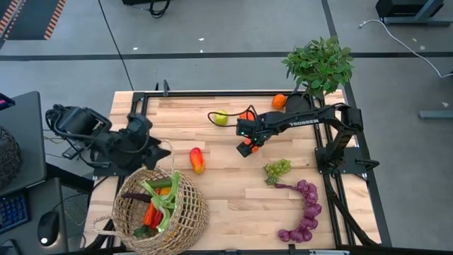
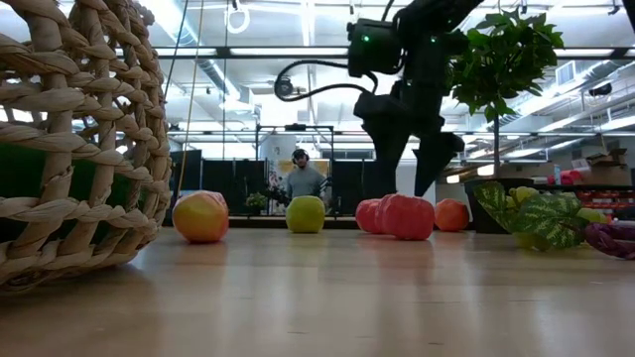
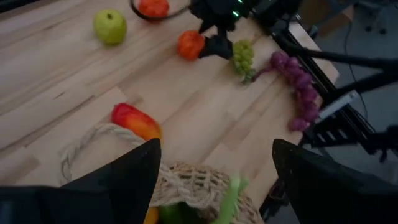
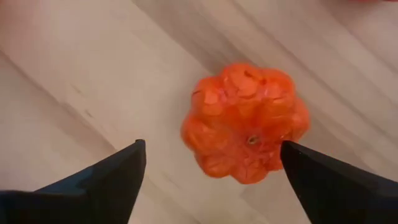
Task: Build produce basket
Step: Put the bottom pumpkin into the basket
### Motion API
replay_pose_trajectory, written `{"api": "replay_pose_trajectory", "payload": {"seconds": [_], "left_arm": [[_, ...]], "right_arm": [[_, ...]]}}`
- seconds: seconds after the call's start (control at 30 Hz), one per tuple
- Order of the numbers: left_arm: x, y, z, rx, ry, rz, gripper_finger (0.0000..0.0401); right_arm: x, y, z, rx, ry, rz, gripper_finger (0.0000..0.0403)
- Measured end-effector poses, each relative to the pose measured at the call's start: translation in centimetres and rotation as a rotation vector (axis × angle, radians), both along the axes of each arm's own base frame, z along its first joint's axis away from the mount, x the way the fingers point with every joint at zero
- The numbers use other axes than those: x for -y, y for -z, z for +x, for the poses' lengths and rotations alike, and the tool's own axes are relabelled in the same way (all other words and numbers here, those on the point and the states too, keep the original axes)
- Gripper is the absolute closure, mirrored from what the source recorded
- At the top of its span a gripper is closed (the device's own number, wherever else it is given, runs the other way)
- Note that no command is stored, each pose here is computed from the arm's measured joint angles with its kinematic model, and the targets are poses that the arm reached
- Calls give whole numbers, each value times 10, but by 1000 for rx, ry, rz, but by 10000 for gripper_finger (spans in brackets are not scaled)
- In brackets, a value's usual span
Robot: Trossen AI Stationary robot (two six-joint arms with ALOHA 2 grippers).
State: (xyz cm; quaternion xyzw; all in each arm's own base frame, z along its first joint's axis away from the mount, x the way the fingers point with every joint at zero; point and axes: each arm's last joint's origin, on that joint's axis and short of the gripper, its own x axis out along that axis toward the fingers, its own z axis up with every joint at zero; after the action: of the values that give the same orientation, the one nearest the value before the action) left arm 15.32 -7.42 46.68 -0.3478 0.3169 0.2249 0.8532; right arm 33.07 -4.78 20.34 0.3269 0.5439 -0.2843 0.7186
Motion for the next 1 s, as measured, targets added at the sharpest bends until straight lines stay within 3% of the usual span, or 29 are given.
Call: {"api": "replay_pose_trajectory", "payload": {"seconds": [0.37, 0.57, 0.8, 1.0], "left_arm": [[10, 2, -8, -25, 75, 15, 86], [10, 1, -8, -23, 69, 12, 86], [9, 1, -7, -13, 26, -23, 86], [3, 1, -4, -1, -52, -56, 86]], "right_arm": [[8, 2, -2, -13, 114, -119, 4], [8, 24, -9, -6, 175, -52, 6], [3, 40, -17, -23, 165, -55, 10], [5, 43, -19, -27, 151, -11, 37]]}}
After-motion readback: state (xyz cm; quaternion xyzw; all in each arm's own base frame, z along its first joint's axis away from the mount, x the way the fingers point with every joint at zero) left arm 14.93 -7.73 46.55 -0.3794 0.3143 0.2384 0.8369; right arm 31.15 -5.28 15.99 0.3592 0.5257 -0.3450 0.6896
